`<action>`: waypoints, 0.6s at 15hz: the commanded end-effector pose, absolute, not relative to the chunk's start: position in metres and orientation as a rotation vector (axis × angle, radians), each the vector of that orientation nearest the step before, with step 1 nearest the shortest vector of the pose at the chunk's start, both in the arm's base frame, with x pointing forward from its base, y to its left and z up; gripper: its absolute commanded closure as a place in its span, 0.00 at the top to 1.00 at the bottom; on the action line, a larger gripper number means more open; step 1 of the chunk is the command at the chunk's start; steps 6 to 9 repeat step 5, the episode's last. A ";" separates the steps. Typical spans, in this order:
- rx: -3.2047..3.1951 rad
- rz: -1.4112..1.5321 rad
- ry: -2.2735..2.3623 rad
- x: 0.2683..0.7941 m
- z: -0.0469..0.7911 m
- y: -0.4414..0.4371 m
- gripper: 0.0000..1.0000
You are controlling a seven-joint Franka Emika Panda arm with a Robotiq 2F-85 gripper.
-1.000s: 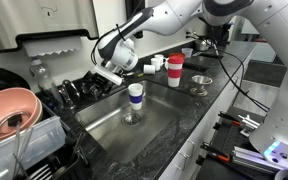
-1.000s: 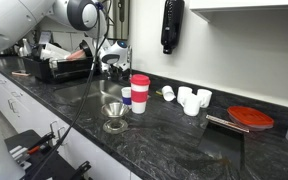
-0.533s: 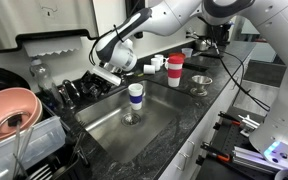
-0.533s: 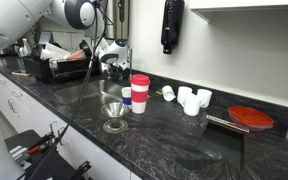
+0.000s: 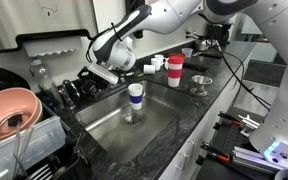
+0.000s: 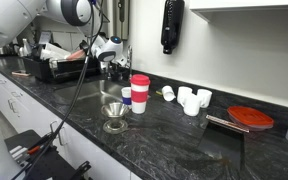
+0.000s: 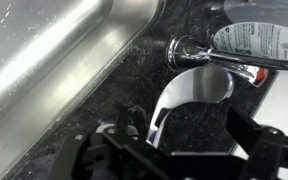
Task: Open the tap with the left tap handle
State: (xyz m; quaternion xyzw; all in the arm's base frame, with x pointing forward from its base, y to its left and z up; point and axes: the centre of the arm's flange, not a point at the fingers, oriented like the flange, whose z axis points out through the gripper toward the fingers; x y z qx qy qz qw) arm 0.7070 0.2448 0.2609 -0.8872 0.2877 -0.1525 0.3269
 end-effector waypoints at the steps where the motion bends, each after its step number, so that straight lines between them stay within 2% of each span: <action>1: -2.325 -0.400 0.755 0.707 0.260 0.244 1.00; 9: -2.327 -0.401 0.757 0.707 0.259 0.243 1.00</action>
